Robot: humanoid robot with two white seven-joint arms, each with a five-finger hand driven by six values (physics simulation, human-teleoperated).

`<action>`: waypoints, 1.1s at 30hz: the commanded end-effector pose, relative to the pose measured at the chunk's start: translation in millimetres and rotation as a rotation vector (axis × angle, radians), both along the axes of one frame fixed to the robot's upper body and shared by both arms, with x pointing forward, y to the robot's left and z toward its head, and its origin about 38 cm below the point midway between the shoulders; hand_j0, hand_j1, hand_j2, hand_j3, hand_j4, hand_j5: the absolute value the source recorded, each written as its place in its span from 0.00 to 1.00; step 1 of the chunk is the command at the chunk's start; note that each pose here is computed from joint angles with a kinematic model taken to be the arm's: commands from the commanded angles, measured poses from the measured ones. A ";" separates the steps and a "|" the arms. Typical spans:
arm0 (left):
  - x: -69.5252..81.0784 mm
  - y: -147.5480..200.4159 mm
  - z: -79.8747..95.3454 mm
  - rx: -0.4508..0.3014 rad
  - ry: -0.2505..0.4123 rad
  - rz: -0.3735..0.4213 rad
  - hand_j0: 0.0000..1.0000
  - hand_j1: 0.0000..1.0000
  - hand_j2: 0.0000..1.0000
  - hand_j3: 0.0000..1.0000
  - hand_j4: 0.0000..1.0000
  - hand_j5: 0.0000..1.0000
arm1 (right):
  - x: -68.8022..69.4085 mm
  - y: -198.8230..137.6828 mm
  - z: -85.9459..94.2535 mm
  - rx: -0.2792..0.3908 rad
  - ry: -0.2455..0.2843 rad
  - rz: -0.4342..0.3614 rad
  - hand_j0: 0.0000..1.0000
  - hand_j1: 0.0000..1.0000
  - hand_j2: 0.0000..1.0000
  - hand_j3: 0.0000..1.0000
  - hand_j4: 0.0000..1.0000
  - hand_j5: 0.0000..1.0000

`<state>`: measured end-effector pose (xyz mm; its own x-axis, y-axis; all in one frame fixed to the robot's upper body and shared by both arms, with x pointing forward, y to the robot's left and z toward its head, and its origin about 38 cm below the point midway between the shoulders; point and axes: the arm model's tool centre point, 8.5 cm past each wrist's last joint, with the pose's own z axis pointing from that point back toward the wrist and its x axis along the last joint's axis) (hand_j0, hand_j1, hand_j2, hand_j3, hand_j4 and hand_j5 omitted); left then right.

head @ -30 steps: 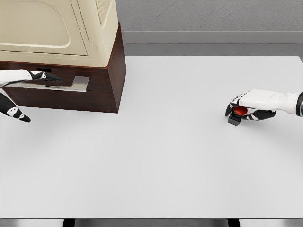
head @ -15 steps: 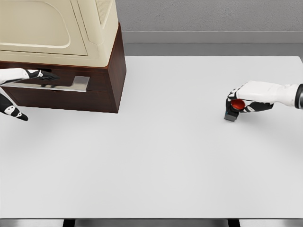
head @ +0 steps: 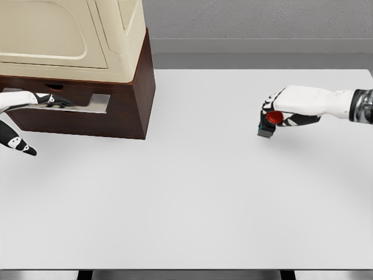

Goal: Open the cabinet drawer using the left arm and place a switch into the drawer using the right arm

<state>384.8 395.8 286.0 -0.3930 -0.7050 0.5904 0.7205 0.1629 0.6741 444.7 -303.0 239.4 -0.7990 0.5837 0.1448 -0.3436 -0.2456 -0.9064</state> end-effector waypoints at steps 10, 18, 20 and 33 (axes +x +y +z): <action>-25.5 1.0 -2.1 0.004 0.045 -0.023 1.00 1.00 1.00 1.00 1.00 1.00 | 6.7 42.0 5.5 0.017 -0.011 0.090 0.46 0.46 0.46 0.46 0.46 0.46; -38.3 2.0 5.8 0.000 0.053 -0.026 1.00 1.00 1.00 1.00 1.00 1.00 | 11.4 79.5 20.3 0.040 -0.046 0.170 0.46 0.46 0.46 0.46 0.46 0.46; -40.3 4.1 8.9 -0.011 0.055 -0.017 1.00 1.00 1.00 1.00 1.00 1.00 | 11.9 88.8 21.7 0.033 -0.048 0.193 0.46 0.46 0.46 0.46 0.46 0.46; -47.5 12.6 12.0 -0.031 0.077 0.015 1.00 1.00 1.00 1.00 1.00 1.00 | 14.4 140.5 45.2 0.011 -0.096 0.313 0.45 0.45 0.45 0.45 0.45 0.45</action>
